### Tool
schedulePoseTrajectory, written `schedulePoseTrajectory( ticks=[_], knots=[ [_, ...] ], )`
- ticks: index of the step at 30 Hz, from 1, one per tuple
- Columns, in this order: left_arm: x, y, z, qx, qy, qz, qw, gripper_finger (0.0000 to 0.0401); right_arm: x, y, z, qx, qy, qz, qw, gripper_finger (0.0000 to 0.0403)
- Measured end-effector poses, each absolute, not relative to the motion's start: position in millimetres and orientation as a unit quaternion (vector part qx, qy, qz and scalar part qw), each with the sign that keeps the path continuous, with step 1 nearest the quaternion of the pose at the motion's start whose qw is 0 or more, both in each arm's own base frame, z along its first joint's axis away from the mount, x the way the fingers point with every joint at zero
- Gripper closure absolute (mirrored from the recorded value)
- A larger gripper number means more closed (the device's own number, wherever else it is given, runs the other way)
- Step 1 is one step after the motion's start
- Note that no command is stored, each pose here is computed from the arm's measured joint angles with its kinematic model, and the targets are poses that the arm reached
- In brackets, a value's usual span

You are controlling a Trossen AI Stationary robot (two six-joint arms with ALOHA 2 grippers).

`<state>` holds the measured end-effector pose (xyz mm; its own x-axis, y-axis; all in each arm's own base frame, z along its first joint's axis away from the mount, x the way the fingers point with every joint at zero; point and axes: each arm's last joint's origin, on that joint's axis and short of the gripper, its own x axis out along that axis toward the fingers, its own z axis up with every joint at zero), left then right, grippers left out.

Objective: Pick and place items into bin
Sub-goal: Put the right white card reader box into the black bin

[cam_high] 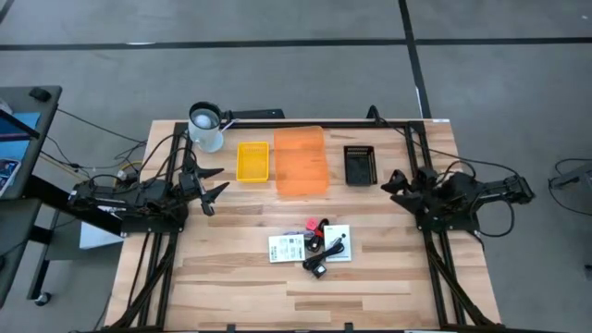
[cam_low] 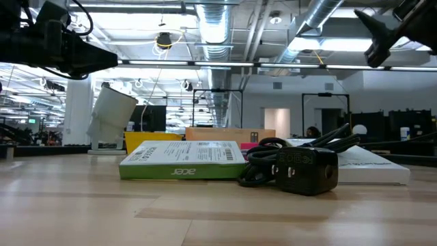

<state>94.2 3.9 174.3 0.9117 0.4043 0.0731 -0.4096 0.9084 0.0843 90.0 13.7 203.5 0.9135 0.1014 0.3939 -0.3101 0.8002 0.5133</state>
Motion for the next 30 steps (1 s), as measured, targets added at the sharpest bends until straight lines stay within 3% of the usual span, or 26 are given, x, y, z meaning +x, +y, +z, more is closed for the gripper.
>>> schedulePoseTrajectory(
  ticks=[5,11,24,30],
  knots=[
    [94.3,3.9,174.2,0.049,-0.027,0.209,0.976,0.0187,88.6,13.2,206.8,0.386,-0.183,0.129,0.895,0.0170],
    [94.2,3.9,174.3,0.049,-0.027,0.209,0.976,0.0187,87.7,8.8,210.4,0.439,-0.209,0.073,0.871,0.0170],
    [94.2,3.9,174.4,0.049,-0.027,0.209,0.976,0.0187,60.8,5.8,274.0,0.353,-0.314,0.112,0.874,0.0170],
    [94.2,3.9,174.3,0.049,-0.027,0.209,0.976,0.0187,57.9,2.7,285.3,0.347,-0.274,0.049,0.896,0.0170]
  ],
)
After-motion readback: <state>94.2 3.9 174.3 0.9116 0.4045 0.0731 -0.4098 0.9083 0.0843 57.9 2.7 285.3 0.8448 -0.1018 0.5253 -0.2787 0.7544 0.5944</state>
